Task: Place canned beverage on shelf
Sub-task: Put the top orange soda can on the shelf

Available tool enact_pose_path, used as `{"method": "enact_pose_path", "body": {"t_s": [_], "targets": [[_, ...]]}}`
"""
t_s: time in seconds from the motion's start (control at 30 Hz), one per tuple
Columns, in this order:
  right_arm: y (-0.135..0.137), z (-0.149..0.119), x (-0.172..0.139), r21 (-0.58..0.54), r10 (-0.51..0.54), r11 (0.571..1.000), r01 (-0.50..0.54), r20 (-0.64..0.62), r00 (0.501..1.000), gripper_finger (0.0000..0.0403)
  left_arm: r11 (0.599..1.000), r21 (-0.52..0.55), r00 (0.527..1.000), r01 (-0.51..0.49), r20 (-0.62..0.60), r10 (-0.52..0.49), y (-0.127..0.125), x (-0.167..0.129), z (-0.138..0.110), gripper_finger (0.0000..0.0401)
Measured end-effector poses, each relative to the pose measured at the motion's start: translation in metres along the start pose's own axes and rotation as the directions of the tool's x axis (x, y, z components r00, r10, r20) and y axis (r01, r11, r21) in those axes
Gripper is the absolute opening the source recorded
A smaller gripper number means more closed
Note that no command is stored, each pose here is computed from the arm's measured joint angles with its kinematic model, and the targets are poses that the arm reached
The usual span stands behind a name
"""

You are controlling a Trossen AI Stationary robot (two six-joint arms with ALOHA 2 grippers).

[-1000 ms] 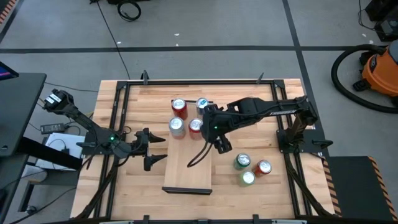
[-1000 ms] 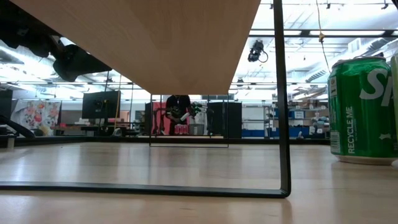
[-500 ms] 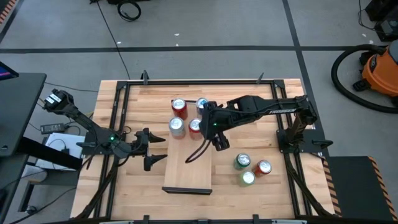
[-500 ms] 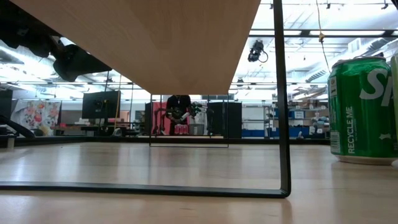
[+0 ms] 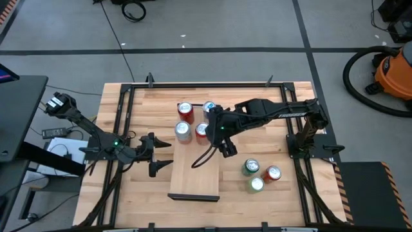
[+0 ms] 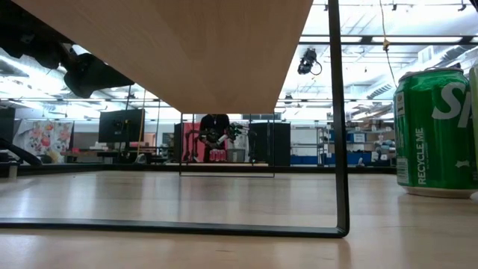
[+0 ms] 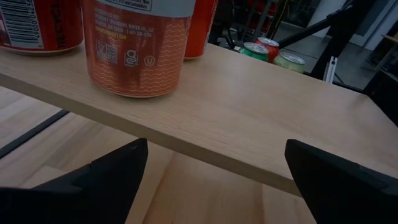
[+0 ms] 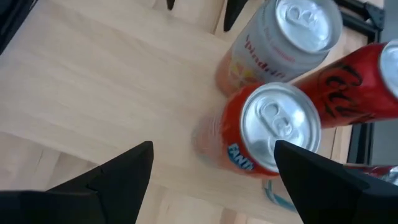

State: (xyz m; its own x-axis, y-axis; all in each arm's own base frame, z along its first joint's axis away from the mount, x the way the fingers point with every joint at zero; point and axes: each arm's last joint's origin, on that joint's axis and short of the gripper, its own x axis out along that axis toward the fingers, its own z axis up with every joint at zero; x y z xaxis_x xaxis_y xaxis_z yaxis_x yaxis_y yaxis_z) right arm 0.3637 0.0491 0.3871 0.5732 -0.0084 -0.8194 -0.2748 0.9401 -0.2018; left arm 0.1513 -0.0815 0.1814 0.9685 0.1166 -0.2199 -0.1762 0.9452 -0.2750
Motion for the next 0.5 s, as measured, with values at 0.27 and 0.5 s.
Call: {"method": "enact_pose_path", "body": {"t_s": [0.27, 0.5], "targets": [[-0.005, 0.000, 0.003, -0.038, -0.023, 0.999, 0.024, 0.012, 1.000, 0.0345, 1.000, 0.001, 1.000, 0.000, 0.000, 0.000, 0.000, 0.000, 0.000, 0.0392], [-0.010, -0.006, 0.015, -0.033, -0.025, 0.999, 0.025, -0.004, 1.000, 0.0345, 1.000, 0.001, 1.000, 0.000, 0.000, 0.000, 0.000, 0.000, 0.000, 0.0392]]}}
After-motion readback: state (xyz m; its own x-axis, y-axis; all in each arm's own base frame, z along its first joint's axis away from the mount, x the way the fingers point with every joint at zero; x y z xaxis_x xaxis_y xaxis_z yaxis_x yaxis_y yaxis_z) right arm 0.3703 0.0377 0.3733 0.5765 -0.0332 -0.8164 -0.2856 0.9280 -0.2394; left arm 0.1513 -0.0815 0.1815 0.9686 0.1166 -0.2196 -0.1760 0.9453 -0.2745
